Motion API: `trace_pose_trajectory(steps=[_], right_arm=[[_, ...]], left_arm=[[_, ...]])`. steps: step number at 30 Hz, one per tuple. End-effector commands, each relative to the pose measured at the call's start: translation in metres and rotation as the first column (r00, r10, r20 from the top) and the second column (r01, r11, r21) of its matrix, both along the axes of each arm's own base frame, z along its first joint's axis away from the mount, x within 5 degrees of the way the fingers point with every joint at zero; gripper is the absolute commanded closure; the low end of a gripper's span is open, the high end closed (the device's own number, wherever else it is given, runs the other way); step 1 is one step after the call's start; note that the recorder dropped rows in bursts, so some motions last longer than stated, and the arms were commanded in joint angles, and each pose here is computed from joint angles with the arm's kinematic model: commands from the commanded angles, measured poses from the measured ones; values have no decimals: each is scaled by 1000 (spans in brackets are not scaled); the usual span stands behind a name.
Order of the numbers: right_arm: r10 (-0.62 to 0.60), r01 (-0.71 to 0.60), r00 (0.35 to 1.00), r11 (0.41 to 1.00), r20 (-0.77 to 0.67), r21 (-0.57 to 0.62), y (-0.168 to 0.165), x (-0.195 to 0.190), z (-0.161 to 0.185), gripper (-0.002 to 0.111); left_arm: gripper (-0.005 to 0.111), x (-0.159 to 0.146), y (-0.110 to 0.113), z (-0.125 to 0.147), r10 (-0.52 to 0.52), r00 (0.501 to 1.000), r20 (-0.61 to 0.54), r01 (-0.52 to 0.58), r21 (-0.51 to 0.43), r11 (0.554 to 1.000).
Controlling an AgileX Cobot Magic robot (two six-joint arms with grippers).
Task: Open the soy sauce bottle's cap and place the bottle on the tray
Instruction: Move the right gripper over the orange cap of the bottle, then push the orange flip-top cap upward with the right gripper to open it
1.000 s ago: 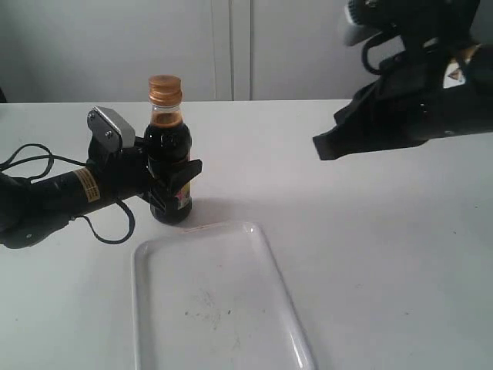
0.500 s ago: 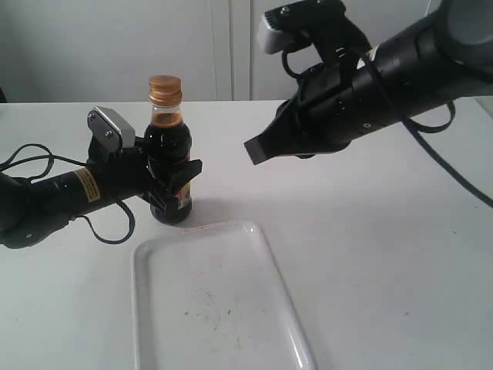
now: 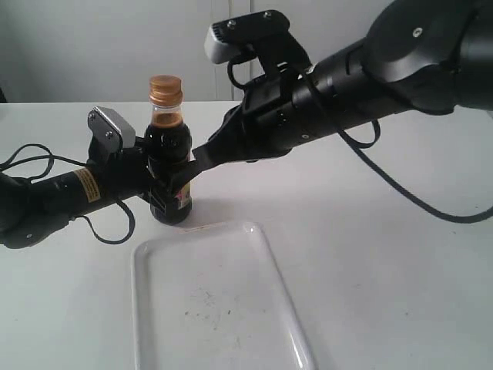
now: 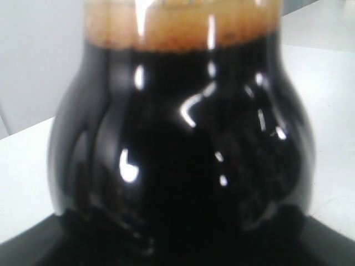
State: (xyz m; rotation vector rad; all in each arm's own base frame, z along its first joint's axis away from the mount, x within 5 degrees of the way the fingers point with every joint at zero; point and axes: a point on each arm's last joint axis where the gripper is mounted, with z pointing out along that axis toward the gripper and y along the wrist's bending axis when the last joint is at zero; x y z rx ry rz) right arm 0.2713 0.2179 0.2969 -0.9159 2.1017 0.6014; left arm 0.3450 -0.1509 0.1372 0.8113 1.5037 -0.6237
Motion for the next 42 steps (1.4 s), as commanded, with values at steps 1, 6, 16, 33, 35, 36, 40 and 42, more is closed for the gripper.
trace_pose_trajectory(steps=[1, 6, 16, 33, 35, 36, 40, 42], right_arm=[[-8, 8, 999, 1000, 39, 14, 8, 4, 1, 108], [20, -21, 999, 1000, 51, 20, 26, 8, 0, 108], [9, -15, 994, 998, 107, 53, 53, 39, 6, 108], [20, -28, 991, 998, 130, 62, 59, 45, 13, 108], [27, -34, 992, 998, 122, 58, 59, 45, 12, 108], [27, -34, 992, 998, 122, 58, 59, 45, 12, 108], [16, -23, 992, 998, 122, 54, 61, 49, 5, 108], [9, -15, 993, 999, 119, 50, 62, 51, 0, 108]], left_arm=[[107, -1, 1, -10, 7, 999, -33, -5, 63, 998], [107, -1, 1, -10, 7, 999, -33, -5, 63, 998], [107, -1, 1, -10, 7, 999, -33, -5, 63, 998], [107, -1, 1, -10, 7, 999, -33, -5, 63, 998], [107, -1, 1, -10, 7, 999, -33, -5, 63, 998], [107, -1, 1, -10, 7, 999, -33, -5, 63, 998], [107, -1, 1, -10, 7, 999, -33, -5, 63, 998], [107, -1, 1, -10, 6, 999, -31, -4, 64, 998]])
